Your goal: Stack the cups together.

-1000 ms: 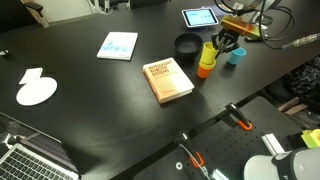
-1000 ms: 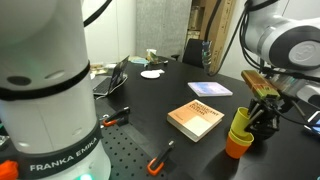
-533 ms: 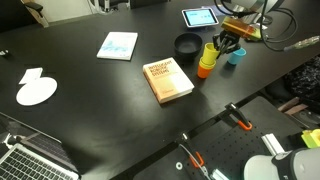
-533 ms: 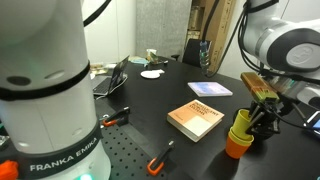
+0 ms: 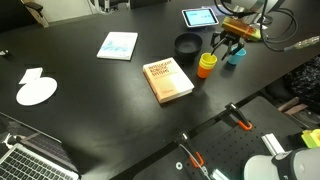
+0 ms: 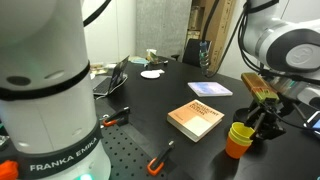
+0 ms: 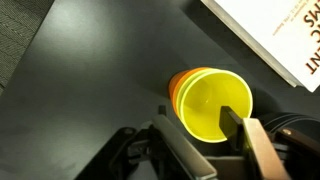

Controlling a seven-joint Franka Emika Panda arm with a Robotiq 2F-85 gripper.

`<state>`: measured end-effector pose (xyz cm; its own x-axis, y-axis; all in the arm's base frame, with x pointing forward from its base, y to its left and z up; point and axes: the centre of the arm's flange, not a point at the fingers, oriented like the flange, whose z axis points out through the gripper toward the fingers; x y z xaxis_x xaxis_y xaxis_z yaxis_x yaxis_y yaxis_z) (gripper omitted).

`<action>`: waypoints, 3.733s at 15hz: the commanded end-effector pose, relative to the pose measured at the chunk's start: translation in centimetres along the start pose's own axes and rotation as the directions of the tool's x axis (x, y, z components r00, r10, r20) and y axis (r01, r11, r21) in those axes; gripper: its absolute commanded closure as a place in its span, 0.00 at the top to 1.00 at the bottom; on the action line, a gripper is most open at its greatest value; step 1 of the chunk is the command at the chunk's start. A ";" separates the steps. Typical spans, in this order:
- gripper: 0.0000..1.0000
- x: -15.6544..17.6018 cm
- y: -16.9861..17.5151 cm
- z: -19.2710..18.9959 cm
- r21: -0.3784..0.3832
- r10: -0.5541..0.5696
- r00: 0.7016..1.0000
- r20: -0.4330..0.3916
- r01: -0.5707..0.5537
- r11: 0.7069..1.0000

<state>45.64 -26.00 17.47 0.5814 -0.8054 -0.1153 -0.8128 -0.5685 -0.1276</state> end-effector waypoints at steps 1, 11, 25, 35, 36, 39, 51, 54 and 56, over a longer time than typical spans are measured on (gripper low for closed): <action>0.89 2.4 0.0 -1.4 0.063 0.146 0.987 -0.061 -0.143 0.988; 1.00 10.4 4.9 -0.5 0.090 0.588 0.779 -0.220 -0.584 0.807; 1.00 14.3 7.7 2.8 0.037 0.774 0.548 -0.319 -0.808 0.588; 0.58 16.3 7.7 5.4 0.026 0.793 0.500 -0.348 -0.841 0.541; 0.51 16.3 7.7 5.5 0.026 0.794 0.500 -0.346 -0.841 0.541; 0.28 16.3 7.4 5.7 0.025 0.793 0.504 -0.343 -0.839 0.544; 0.04 13.3 2.5 0.5 0.033 0.674 0.663 -0.325 -0.705 0.709; 0.04 11.8 1.5 -3.4 0.051 0.605 0.732 -0.314 -0.623 0.780; 0.04 10.4 1.5 -5.9 0.036 0.550 0.780 -0.298 -0.566 0.823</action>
<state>52.78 -37.99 16.84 -0.1080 -0.9809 0.1619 -0.9927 0.0975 -0.0711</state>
